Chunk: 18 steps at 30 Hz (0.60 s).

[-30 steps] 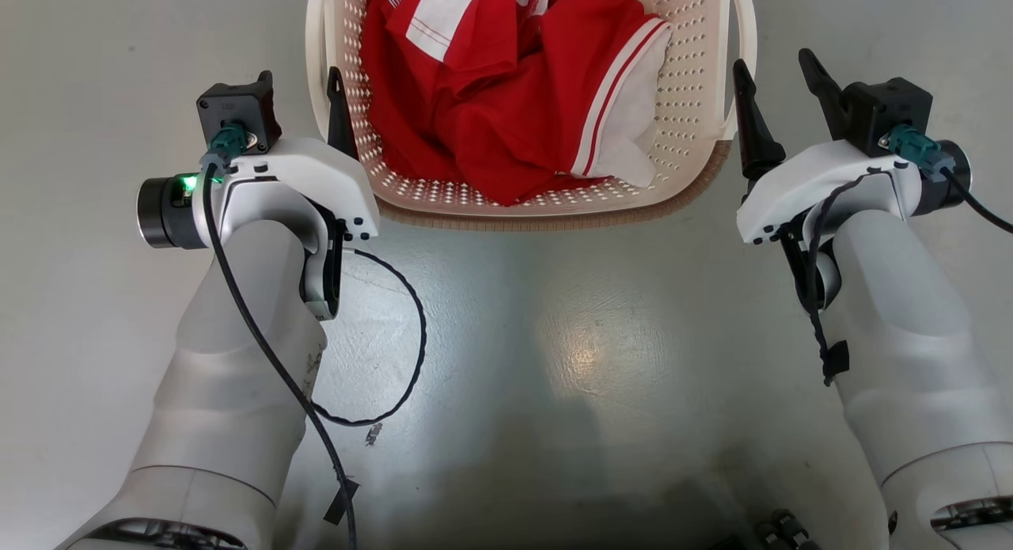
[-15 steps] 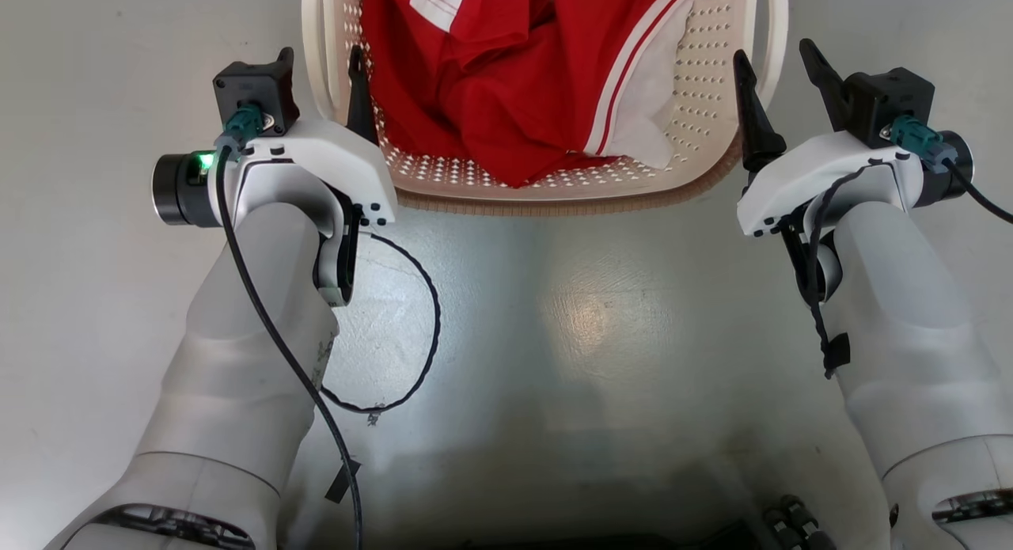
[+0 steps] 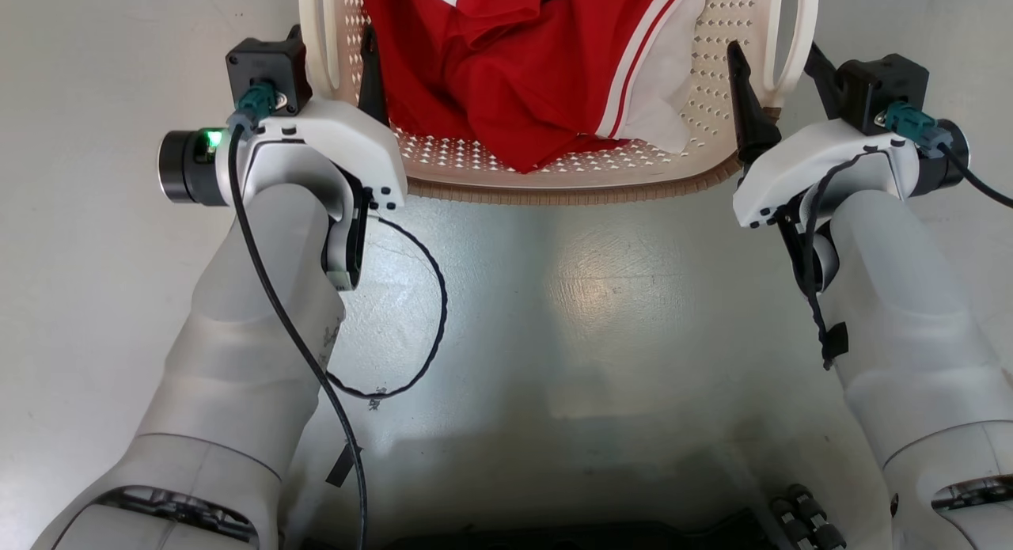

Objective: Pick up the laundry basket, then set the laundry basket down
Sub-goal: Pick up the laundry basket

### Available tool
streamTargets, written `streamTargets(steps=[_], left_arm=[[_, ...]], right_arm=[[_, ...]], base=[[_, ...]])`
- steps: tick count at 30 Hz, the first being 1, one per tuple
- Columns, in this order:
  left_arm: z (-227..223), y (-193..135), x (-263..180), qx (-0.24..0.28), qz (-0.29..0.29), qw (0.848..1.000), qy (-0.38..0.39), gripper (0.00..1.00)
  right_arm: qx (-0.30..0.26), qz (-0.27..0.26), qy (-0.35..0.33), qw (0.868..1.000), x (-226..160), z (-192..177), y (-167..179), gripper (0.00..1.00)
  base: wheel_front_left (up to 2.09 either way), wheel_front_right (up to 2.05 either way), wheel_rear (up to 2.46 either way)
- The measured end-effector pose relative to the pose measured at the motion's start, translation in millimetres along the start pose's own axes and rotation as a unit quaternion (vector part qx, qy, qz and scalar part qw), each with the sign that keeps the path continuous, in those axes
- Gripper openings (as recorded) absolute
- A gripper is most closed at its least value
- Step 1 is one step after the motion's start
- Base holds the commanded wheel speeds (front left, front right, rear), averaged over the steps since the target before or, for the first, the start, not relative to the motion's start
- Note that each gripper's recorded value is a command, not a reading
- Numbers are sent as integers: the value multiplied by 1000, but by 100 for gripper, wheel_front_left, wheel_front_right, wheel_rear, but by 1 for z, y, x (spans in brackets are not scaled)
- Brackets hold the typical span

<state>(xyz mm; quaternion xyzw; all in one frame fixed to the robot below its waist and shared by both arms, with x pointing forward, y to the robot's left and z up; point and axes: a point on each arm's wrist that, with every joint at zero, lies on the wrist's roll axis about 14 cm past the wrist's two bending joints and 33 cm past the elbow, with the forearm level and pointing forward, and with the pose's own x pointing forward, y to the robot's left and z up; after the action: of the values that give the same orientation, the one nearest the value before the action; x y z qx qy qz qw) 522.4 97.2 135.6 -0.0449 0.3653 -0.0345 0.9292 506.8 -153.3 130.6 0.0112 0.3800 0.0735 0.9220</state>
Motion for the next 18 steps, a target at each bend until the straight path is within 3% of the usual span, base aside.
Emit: streamTargets(steps=[6,7,8,9,10,18], left_arm=[[3,-2,3,3,-3,1000,-3,100],[3,-2,3,4,-4,1000,-3,97],[3,-3,3,5,-5,1000,-3,64],[2,-3,3,7,-7,1000,-2,46],[1,-4,3,6,-7,1000,-1,0],[4,-9,0,0,-11,1000,-2,0]], right_arm=[[4,1,10,1000,0,-7,1,100],[5,2,11,1000,0,-8,2,73],[6,3,13,1000,0,-9,3,32],[5,5,14,1000,0,-9,3,0],[8,6,17,1000,1,-10,5,0],[33,-1,18,999,0,-7,4,0]], base=[[0,0,0],[0,0,0],[0,0,0],[0,0,0],[0,0,0],[0,0,0]])
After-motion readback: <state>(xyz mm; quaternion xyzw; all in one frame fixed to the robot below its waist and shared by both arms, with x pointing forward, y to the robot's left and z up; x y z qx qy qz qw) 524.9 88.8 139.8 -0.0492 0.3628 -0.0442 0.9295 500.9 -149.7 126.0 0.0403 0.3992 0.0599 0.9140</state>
